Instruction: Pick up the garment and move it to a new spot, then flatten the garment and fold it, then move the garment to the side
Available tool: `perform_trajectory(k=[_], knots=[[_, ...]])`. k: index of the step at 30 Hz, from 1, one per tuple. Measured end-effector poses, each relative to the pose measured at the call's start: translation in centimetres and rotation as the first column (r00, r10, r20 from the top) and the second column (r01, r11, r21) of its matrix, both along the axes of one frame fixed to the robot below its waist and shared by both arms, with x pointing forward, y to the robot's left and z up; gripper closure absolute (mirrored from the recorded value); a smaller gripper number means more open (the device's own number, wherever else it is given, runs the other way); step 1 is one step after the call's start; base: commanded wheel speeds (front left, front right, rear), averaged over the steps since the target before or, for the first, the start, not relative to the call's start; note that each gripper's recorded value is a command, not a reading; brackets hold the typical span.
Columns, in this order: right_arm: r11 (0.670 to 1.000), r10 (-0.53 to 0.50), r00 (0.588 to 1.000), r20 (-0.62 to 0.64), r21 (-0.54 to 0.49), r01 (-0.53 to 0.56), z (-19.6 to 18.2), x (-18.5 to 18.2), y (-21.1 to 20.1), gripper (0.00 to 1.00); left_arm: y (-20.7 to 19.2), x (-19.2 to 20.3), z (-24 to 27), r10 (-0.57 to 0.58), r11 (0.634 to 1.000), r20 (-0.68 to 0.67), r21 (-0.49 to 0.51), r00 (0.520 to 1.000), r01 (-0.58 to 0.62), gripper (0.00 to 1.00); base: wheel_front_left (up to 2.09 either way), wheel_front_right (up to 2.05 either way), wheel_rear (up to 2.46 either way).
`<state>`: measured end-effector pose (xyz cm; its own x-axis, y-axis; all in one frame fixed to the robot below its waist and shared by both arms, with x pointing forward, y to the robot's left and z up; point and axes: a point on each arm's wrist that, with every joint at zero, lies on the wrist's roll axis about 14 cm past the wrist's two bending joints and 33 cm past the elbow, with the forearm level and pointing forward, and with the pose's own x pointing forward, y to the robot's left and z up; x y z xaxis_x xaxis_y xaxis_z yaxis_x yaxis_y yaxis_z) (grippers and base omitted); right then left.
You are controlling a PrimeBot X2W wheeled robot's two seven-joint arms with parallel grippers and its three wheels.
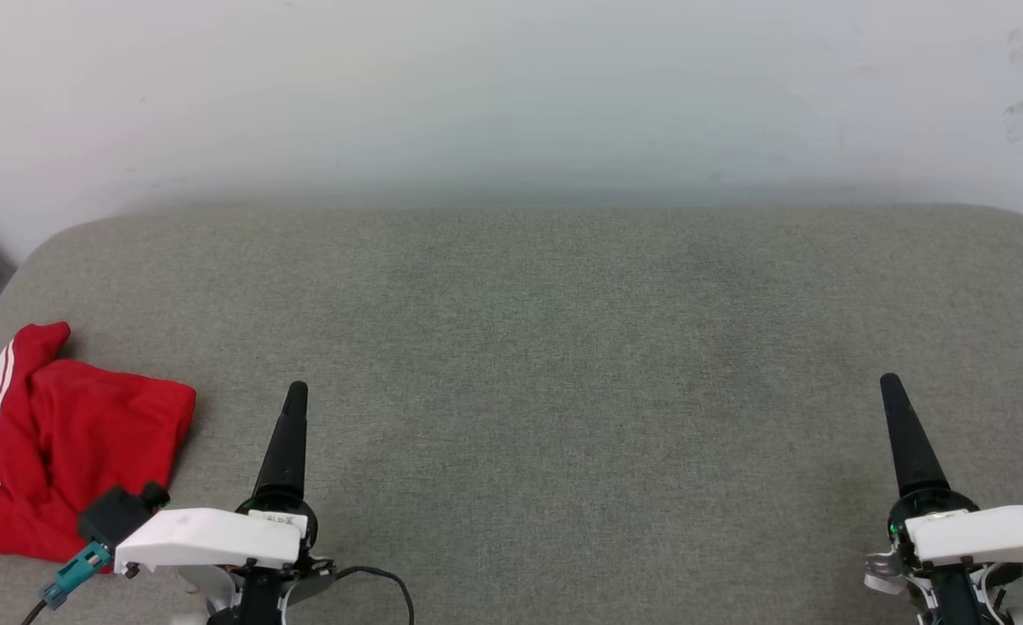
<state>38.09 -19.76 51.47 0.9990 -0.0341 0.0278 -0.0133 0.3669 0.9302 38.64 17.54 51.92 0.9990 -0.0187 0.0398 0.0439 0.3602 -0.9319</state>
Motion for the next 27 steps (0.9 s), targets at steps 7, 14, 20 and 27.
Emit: perform_trajectory(k=[7, 14, 20, 27], knots=[[0.946, 0.020, 1.000, 0.009, -0.323, -0.016, 0.4, -0.2, 0.7, 0.00, -1.3, 0.0, 0.5, -0.024, 0.964, 0.019, 0.267, 1.000, 0.018, 0.00, 0.00, 0.00, 0.00], [0.889, 0.032, 0.999, 0.009, -0.458, -0.025, 0.5, -0.3, 1.1, 0.00, -2.0, -0.1, 0.5, -0.034, 0.916, 0.020, 0.401, 0.999, 0.023, 0.00, 0.00, 0.00, 0.00], [0.817, 0.048, 0.999, 0.011, -0.575, -0.033, 0.8, -0.3, 1.5, 0.00, -2.2, -0.1, 0.2, -0.033, 0.861, 0.018, 0.508, 0.999, 0.019, 0.00, 0.00, 0.00, 0.00], [0.743, 0.061, 0.998, 0.010, -0.669, -0.039, 1.0, -0.3, 1.9, 0.00, -2.5, -0.2, 0.0, -0.033, 0.802, 0.021, 0.597, 0.999, 0.014, 0.00, 0.00, 0.00, 0.00]])
